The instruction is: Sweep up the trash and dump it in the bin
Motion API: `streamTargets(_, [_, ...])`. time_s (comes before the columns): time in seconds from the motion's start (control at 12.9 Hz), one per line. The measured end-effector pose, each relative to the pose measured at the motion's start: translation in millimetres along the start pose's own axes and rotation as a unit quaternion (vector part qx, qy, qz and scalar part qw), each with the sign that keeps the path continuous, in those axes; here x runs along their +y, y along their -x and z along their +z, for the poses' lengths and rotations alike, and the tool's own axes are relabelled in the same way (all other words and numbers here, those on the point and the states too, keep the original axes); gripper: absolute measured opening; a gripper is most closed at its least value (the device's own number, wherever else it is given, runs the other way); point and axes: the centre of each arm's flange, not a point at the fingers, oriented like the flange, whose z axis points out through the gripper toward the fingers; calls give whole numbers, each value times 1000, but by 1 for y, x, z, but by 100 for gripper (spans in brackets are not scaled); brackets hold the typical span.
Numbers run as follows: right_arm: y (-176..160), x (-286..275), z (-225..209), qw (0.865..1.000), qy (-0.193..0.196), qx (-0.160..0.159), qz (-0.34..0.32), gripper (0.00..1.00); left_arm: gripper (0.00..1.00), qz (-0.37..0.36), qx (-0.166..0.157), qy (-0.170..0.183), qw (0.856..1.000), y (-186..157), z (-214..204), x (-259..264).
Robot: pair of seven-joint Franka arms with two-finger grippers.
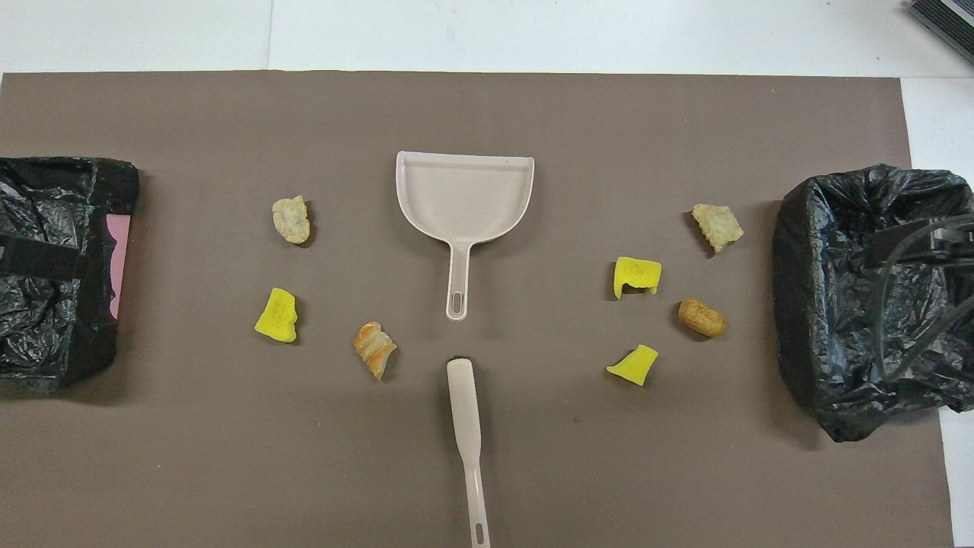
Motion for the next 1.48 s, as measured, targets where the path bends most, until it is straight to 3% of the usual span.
streamTargets(0.62, [2,-6,1,1000,0,-8,-6,100,100,19,-18,23,999,14,15,41])
streamTargets(1.17, [-15,-61,46,998,5,-50,-39,100,100,3,-51,28,998,74,72,197])
streamTargets(1.48, [-32,-120,83,998,9,-50,-44,100,100,-14,-53,24,998,113,131,287])
